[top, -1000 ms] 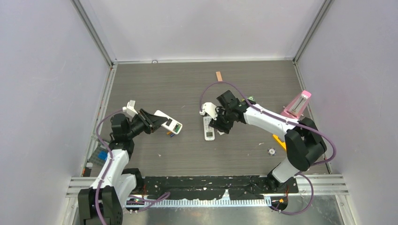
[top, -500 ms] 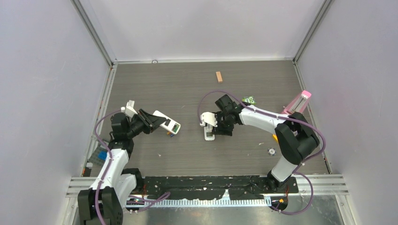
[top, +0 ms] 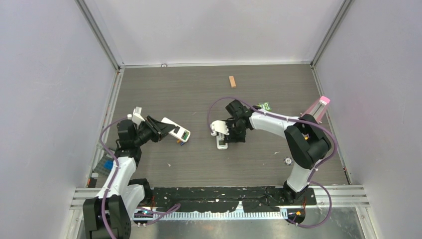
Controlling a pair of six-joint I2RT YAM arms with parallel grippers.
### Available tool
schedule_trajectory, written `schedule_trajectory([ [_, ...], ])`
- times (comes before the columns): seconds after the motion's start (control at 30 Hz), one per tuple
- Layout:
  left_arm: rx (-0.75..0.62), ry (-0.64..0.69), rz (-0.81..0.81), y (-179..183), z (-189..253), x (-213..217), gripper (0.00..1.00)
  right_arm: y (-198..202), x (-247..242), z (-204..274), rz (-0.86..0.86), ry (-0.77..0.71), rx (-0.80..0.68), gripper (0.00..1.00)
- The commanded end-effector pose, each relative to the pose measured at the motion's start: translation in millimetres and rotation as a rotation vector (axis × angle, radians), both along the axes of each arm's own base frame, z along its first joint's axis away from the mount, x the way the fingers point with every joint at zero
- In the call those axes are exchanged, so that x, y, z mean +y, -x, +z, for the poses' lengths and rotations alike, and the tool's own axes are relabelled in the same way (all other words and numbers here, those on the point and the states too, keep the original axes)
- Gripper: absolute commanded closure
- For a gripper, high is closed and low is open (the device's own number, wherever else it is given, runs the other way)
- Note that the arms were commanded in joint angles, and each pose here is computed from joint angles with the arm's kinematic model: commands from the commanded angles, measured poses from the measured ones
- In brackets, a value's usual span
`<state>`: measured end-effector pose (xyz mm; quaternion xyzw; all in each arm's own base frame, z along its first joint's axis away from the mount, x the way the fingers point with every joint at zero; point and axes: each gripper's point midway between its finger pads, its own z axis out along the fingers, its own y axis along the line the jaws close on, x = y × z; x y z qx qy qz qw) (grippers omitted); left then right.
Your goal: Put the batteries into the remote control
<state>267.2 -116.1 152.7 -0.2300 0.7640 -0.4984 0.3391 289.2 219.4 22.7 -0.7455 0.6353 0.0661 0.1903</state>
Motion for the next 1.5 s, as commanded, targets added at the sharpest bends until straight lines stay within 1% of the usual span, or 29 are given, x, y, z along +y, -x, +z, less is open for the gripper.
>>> schedule_trajectory([
  [0.0,-0.091,-0.01,-0.017,-7.3,23.1,1.2,1.0,4.5,4.6,-2.1,0.056,0.003,0.05,0.39],
  [0.07,-0.091,-0.008,-0.017,-7.1,23.5,1.5,1.0,11.0,4.4,-2.7,0.064,0.01,0.093,0.39],
  [0.17,-0.096,-0.008,-0.017,-6.5,25.0,1.6,1.0,23.9,-4.2,-10.7,0.065,0.064,0.178,0.41],
  [0.3,-0.098,-0.007,-0.017,-5.4,25.5,1.9,1.0,30.4,-8.4,-14.9,0.059,0.08,0.243,0.43],
  [0.37,-0.098,-0.007,-0.017,-5.4,25.8,1.9,1.0,30.5,-10.7,-17.8,0.05,0.09,0.256,0.44],
  [0.47,-0.101,-0.006,-0.018,-5.5,27.0,1.9,1.0,31.0,-14.0,-20.7,0.042,0.102,0.268,0.48],
  [0.63,-0.1,-0.007,-0.02,-5.8,26.3,2.1,1.0,29.5,-14.4,-22.3,0.02,0.089,0.241,0.55],
  [0.77,-0.098,-0.008,-0.018,-5.7,25.0,2.4,1.0,30.6,-9.2,-13.8,-0.001,0.04,0.222,0.59],
  [0.9,-0.099,-0.011,-0.016,-4.8,23.5,2.6,1.0,33.7,3.9,4.9,-0.057,-0.048,0.238,0.59],
  [0.97,-0.101,-0.012,-0.014,-4.1,22.9,2.7,1.0,39.1,7.6,7.9,-0.147,-0.078,0.279,0.59],
  [1.1,-0.1,-0.014,-0.011,-2.5,20.7,3.0,1.0,60.2,14.8,10.7,-0.266,-0.123,0.376,0.6],
  [1.17,-0.1,-0.016,-0.011,-2.4,20.1,3.0,1.0,65.8,23.3,14.5,-0.296,-0.177,0.368,0.6],
  [1.2,-0.098,-0.015,-0.013,-2.1,19.4,2.9,1.0,71.9,21.4,11.4,-0.309,-0.181,0.372,0.6],
  [1.23,-0.097,-0.016,-0.014,-2.0,19.1,2.7,1.0,63.6,29.2,21.4,-0.339,-0.236,0.324,0.6],
  [1.27,-0.097,-0.016,-0.016,-1.8,18.9,2.5,1.0,63.5,28.4,21.4,-0.366,-0.25,0.311,0.6],
  [1.3,-0.1,-0.015,-0.018,-1.6,19.7,2.3,1.0,51.5,31.3,32.9,-0.43,-0.294,0.256,0.6],
  [1.33,-0.101,-0.015,-0.02,-1.2,20.3,2.0,1.0,46.0,30.4,36.7,-0.469,-0.307,0.229,0.59],
  [1.4,-0.106,-0.017,-0.021,-0.1,21.4,2.0,1.0,23.5,26.1,53.8,-0.606,-0.353,0.126,0.59],
  [1.43,-0.111,-0.021,-0.02,0.2,22.5,2.2,1.0,5.3,16.5,65.4,-0.757,-0.379,0.045,0.59],
  [1.47,-0.113,-0.024,-0.018,0.9,22.8,2.4,1.0,-5.7,14.7,78.3,-0.821,-0.408,0.012,0.6],
])
